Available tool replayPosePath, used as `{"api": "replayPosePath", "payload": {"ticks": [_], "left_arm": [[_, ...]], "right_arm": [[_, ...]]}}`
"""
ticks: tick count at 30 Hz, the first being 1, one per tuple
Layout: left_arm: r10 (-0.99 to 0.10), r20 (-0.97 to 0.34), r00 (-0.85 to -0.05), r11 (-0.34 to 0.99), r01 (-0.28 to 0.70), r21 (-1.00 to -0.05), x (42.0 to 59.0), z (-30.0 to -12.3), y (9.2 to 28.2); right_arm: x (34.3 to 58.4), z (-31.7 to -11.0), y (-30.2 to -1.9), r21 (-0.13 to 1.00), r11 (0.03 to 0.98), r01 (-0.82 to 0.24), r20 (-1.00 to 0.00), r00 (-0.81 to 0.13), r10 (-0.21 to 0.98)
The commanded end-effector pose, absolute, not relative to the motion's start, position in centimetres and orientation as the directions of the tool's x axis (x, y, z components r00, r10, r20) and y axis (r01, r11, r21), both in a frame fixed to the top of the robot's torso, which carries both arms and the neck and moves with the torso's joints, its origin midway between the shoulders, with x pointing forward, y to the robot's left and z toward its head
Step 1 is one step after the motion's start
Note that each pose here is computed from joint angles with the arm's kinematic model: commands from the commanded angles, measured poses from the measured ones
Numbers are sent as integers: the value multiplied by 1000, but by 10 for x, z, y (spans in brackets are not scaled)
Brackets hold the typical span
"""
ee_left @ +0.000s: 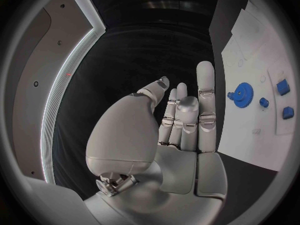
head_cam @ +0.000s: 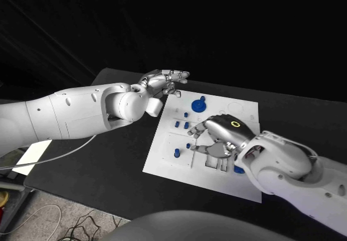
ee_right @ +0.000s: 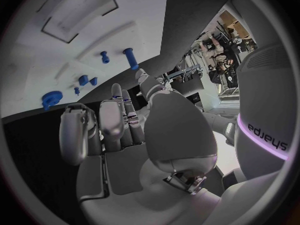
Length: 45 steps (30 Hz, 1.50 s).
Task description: Assemble the parts on the task board
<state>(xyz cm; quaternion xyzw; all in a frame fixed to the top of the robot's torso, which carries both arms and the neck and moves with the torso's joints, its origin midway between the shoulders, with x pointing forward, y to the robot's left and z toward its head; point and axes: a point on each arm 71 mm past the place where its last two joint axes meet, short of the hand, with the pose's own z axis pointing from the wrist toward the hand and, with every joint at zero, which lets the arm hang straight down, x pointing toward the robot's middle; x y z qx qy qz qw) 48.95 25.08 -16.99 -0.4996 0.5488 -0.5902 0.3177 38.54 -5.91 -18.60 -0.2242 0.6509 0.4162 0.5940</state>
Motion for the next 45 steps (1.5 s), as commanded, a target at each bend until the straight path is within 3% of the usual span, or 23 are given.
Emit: {"api": "replayPosePath", "payload": {"ticks": [1, 4, 7, 16, 27, 45], "left_arm": [[-917, 243, -315, -198, -169, -966, 489, -168, 250], [-919, 242, -312, -197, -168, -966, 489, -168, 252], [-921, 240, -307, -195, -168, -966, 488, -169, 254], [-923, 236, -304, -190, -174, -966, 486, -173, 256], [-916, 242, -319, -192, -181, -965, 485, -175, 250], [-916, 242, -319, -191, -182, -965, 484, -176, 251]], "right_arm": [[399, -169, -92, 516, 543, -662, -842, -279, 462], [407, -167, -131, 624, 590, -512, -779, -344, 524], [407, -171, -162, 658, 637, -402, -752, -385, 534], [383, -204, -201, 560, 791, -248, -788, -453, 416], [378, -214, -205, 418, 893, -170, -850, -419, 318], [380, -223, -181, 346, 913, -214, -887, -391, 245]]}}
